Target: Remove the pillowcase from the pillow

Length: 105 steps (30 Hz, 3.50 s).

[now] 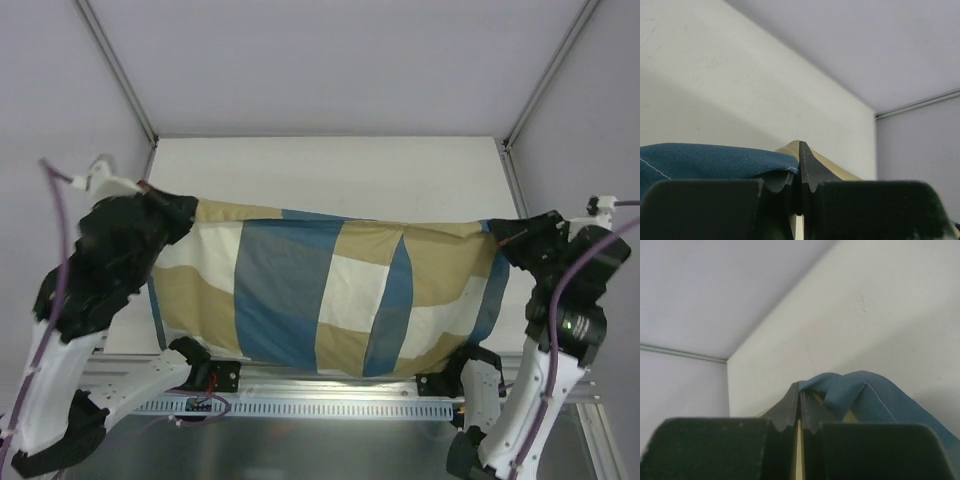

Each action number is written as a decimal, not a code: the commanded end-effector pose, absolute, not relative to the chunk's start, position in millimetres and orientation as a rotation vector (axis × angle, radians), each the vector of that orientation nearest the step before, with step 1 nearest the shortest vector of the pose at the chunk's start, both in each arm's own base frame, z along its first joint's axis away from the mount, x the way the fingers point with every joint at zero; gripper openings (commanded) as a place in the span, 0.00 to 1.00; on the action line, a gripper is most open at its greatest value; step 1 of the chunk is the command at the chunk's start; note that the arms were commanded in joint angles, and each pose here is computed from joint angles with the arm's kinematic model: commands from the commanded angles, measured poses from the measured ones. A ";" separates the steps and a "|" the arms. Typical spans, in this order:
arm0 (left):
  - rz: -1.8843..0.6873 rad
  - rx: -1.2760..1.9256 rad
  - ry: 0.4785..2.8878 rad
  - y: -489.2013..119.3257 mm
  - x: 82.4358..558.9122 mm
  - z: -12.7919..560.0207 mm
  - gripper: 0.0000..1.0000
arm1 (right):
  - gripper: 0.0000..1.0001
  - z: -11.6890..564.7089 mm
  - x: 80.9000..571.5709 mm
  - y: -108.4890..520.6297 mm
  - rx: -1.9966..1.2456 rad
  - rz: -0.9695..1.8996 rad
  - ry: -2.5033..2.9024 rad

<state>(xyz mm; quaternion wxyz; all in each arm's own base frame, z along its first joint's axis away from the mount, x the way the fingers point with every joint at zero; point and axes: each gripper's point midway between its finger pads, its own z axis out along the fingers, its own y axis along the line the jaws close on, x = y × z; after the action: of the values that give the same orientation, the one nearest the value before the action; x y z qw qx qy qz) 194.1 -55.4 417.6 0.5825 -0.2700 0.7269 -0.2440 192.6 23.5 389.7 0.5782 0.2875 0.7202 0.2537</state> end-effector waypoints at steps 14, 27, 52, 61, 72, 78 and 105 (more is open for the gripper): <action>-0.300 -0.296 2.313 -152.1 334.4 274.8 0.84 | 0.96 246.8 260.5 -0.1 0.677 0.374 2.131; -0.402 0.144 2.652 -328.3 261.2 171.3 0.78 | 0.96 171.3 208.5 63.5 0.479 0.427 2.365; -0.317 0.061 2.817 -333.5 223.5 109.7 0.00 | 0.99 155.2 230.2 123.2 0.324 0.411 2.406; -0.423 -0.022 2.793 -319.3 214.4 133.8 0.00 | 0.99 157.8 266.7 166.0 0.226 0.252 2.415; -0.557 -0.057 2.785 -321.0 214.2 139.8 0.00 | 0.26 123.4 271.5 151.7 0.244 0.045 2.486; -0.538 -0.115 2.778 -299.5 221.4 138.5 0.00 | 0.01 144.0 263.1 105.8 0.344 -0.001 2.389; -0.720 0.225 2.508 -338.6 214.1 250.8 0.84 | 0.01 123.3 201.0 75.6 0.514 0.245 2.359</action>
<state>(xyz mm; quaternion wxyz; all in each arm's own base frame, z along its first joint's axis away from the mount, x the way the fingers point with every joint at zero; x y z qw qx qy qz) 206.9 -339.2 257.3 0.2487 0.0757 0.9186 -0.2978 198.2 72.4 109.6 0.3360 0.1890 0.9194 0.0779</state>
